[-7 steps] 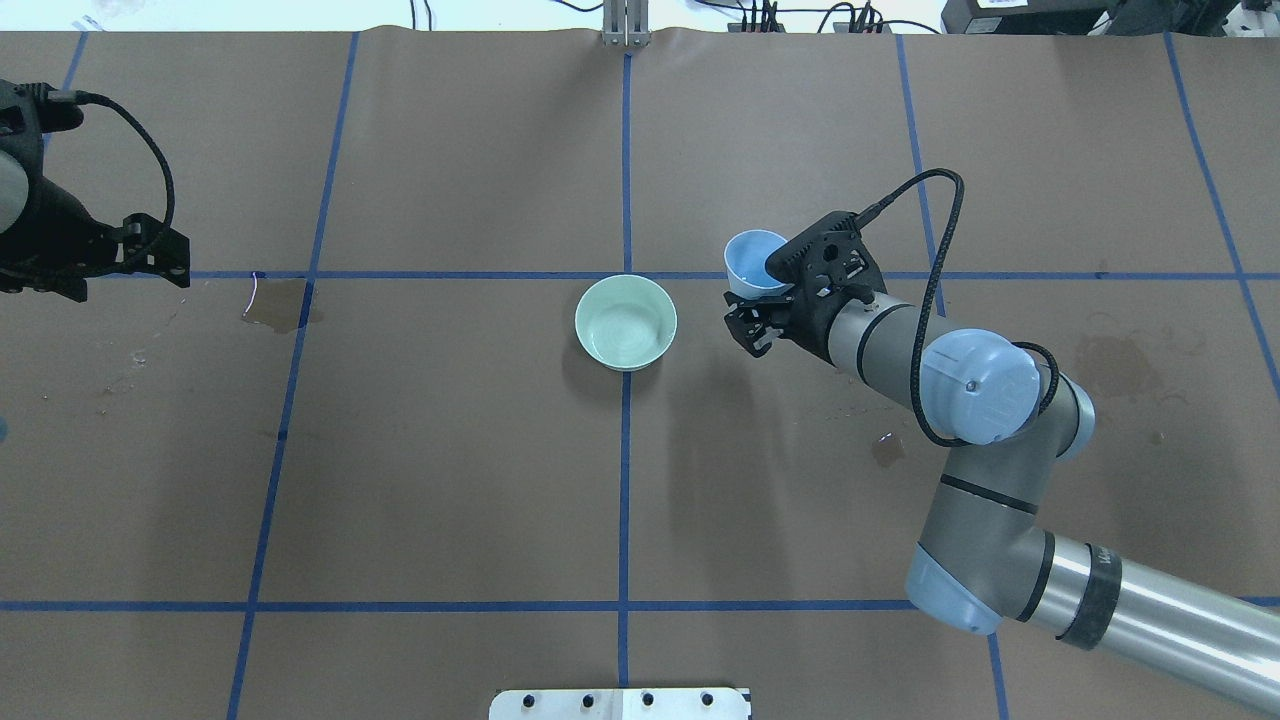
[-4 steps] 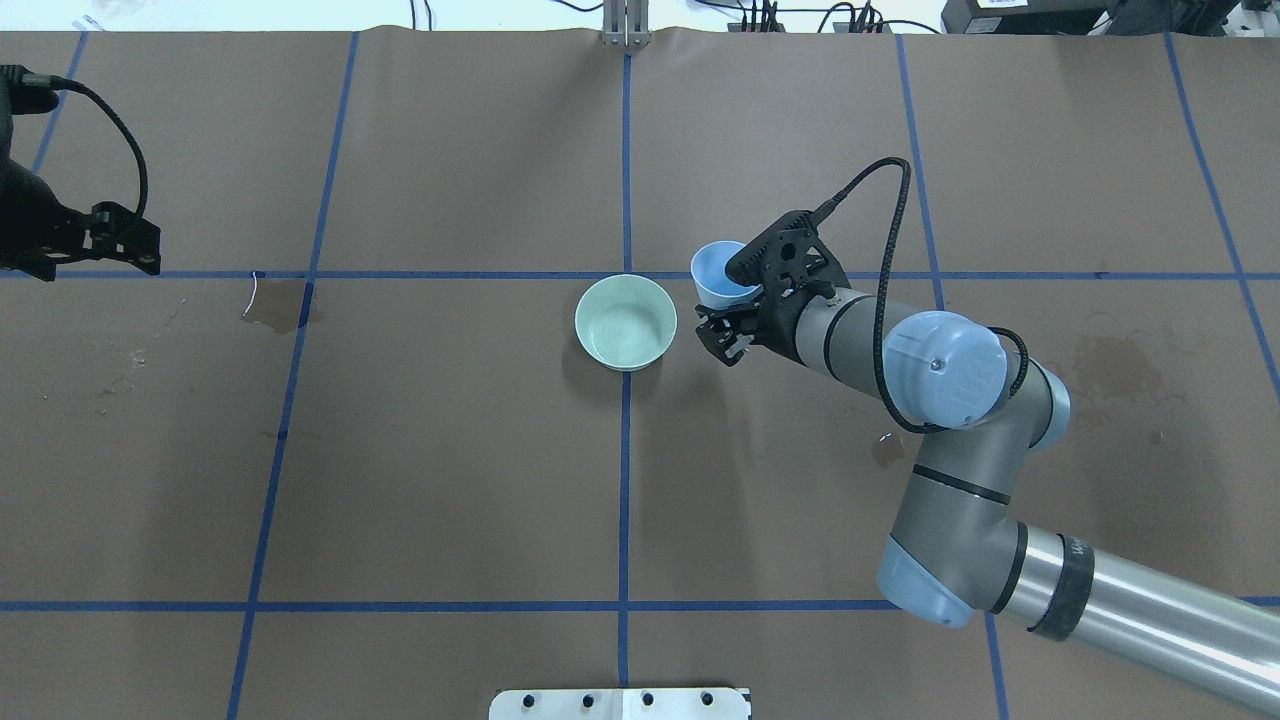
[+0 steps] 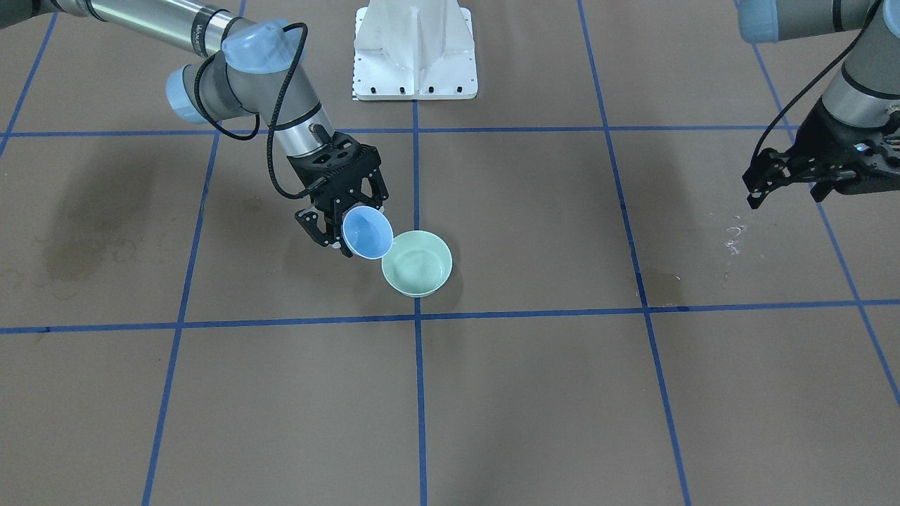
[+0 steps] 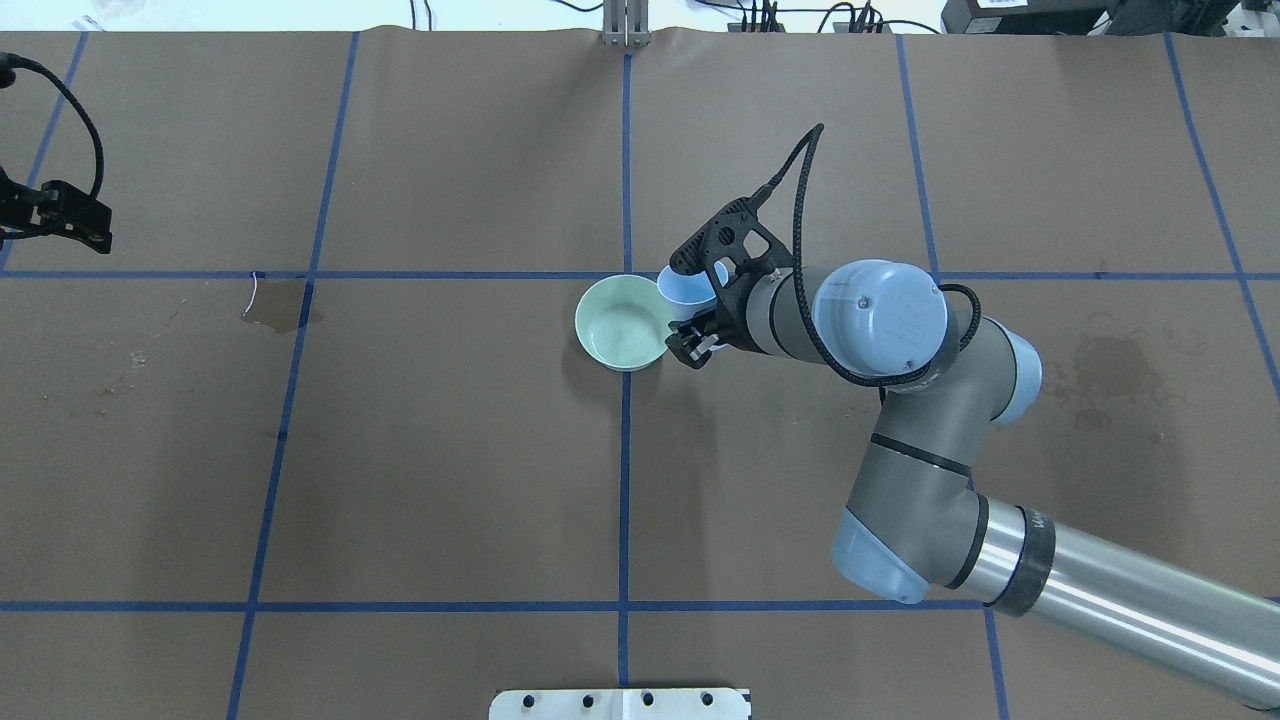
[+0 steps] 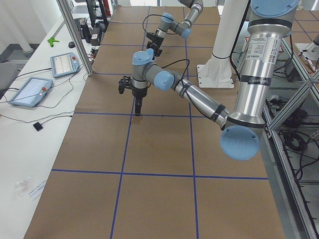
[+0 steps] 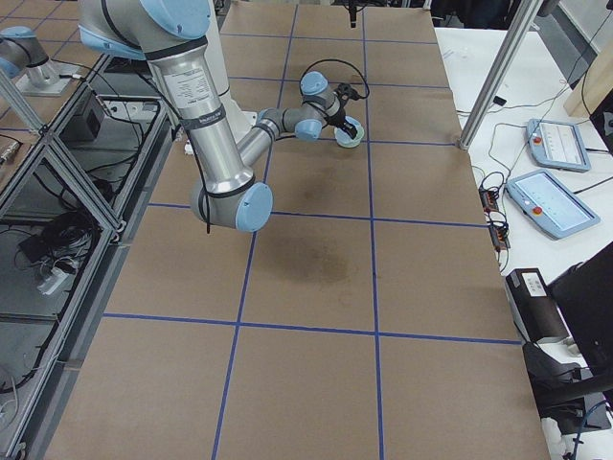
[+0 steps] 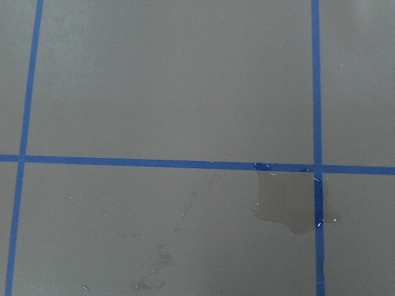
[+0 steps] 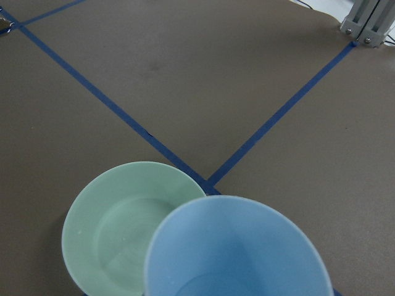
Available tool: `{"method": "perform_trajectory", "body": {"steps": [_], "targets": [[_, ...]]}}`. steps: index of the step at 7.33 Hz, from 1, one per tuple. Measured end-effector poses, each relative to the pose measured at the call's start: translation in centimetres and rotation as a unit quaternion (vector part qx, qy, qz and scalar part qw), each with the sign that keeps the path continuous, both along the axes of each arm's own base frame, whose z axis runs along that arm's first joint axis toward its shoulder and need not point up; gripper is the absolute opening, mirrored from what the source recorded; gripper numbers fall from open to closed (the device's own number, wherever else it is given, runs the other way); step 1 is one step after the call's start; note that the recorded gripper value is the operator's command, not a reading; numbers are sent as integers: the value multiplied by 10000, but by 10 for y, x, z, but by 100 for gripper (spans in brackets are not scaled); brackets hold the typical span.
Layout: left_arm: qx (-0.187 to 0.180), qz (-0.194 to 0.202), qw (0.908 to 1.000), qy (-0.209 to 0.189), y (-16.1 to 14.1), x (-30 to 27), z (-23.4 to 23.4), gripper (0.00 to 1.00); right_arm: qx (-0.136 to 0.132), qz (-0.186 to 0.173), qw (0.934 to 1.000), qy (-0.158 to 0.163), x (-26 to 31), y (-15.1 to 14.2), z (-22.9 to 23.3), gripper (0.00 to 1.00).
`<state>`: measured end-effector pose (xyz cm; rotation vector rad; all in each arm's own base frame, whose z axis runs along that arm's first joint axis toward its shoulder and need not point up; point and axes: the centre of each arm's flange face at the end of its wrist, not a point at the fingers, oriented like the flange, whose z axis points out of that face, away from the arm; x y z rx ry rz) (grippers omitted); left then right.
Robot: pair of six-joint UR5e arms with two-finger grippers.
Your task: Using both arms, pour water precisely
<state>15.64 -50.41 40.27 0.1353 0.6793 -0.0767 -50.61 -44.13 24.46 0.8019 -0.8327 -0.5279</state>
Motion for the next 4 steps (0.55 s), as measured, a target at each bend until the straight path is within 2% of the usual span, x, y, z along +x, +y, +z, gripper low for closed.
{"method": "perform_trajectory", "body": {"steps": [2, 4], "targets": [[-9, -8, 10000, -25, -3, -4, 4, 100, -193, -333, 9984, 414, -4, -4, -16, 0], [-13, -19, 10000, -41, -4, -7, 6, 100, -417, -653, 9935, 831, -8, -5, -31, 0]]}}
